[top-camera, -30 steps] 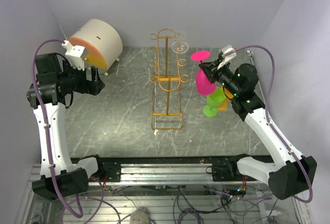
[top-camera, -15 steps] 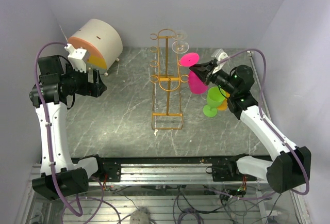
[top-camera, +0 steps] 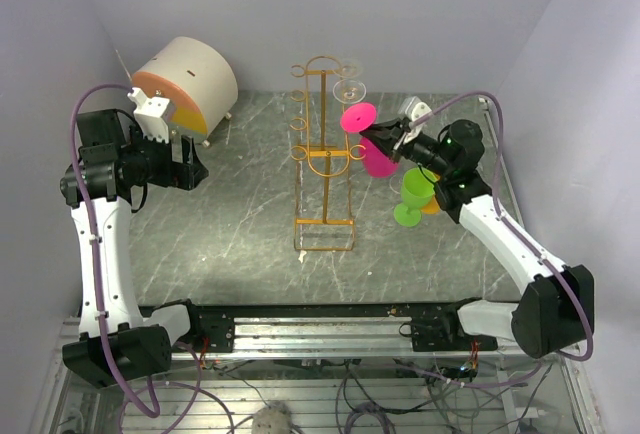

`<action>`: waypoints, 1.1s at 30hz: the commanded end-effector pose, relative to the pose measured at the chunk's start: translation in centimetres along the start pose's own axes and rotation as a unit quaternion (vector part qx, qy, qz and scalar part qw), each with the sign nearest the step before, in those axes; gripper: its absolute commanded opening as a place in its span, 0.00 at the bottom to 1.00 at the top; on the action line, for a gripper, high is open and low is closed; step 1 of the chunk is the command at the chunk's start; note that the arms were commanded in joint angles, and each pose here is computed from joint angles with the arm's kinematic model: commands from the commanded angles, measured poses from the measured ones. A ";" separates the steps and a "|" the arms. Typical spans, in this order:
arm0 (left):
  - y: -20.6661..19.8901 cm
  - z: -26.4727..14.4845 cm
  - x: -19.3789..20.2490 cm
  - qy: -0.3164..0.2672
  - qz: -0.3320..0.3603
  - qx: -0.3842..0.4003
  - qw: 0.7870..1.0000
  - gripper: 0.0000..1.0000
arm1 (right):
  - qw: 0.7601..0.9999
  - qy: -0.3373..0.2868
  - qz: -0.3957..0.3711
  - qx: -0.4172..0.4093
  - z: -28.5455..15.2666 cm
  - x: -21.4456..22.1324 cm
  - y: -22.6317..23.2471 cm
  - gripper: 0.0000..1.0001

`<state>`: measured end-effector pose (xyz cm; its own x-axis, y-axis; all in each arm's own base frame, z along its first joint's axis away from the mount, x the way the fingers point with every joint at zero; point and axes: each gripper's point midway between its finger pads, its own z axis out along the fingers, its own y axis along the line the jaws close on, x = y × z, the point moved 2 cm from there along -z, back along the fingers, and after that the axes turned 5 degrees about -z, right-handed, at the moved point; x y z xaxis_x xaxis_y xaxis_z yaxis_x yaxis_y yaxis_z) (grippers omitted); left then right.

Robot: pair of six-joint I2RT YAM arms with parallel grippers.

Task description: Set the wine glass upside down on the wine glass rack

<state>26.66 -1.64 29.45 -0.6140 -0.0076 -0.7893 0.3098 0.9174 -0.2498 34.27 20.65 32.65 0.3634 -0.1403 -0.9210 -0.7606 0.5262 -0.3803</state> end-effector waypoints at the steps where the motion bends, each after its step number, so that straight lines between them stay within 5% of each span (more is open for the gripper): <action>1: -0.2 0.2 -0.2 -0.007 0.006 0.010 1.000 1.00 | 0.999 -0.023 -0.020 -0.011 0.7 -1.0 -0.5 0.00; 9: -0.1 0.4 -0.2 -0.004 0.005 0.012 1.000 0.99 | 0.999 -0.027 -0.007 -0.022 1.3 -0.8 -0.4 0.00; 10: -0.1 0.5 -0.2 -0.004 0.005 0.013 1.000 0.99 | 0.999 -0.025 -0.002 -0.024 1.3 -0.8 -0.4 0.03; 12: -0.1 0.5 -0.2 -0.003 0.005 0.013 1.000 0.99 | 1.000 -0.022 0.008 -0.015 1.2 -0.9 -0.5 0.35; 15: -0.1 0.5 -0.2 -0.002 0.006 0.014 1.000 0.99 | 1.000 -0.020 -0.004 0.014 0.1 -1.5 -0.8 0.57; 25: -0.5 0.6 -0.6 -0.001 0.002 0.031 1.000 0.99 | 0.988 0.062 0.014 0.143 -4.3 -0.3 -2.3 0.68; 27: -0.6 0.7 -0.5 0.000 0.001 0.035 0.999 0.99 | 0.979 0.094 0.029 0.180 -5.7 0.6 -2.6 0.71; 28: -0.6 0.7 -0.4 0.001 0.000 0.035 0.999 0.99 | 0.970 0.113 0.044 0.209 -6.5 1.2 -3.0 0.92; 29: -0.6 0.7 -0.4 0.001 0.002 0.035 0.999 0.99 | 0.958 0.127 0.078 0.245 -7.3 1.8 -3.4 0.99; 33: -1.0 0.8 -0.6 0.003 -0.002 0.051 0.999 0.99 | 0.900 0.212 0.204 0.321 -9.0 2.5 -5.2 1.00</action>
<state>27.22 -1.98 28.74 -0.6381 -0.0157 -0.7698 0.3247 0.9011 -0.2876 33.45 13.52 33.26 0.0975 -0.1557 -0.9830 -0.4808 0.8574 -0.1835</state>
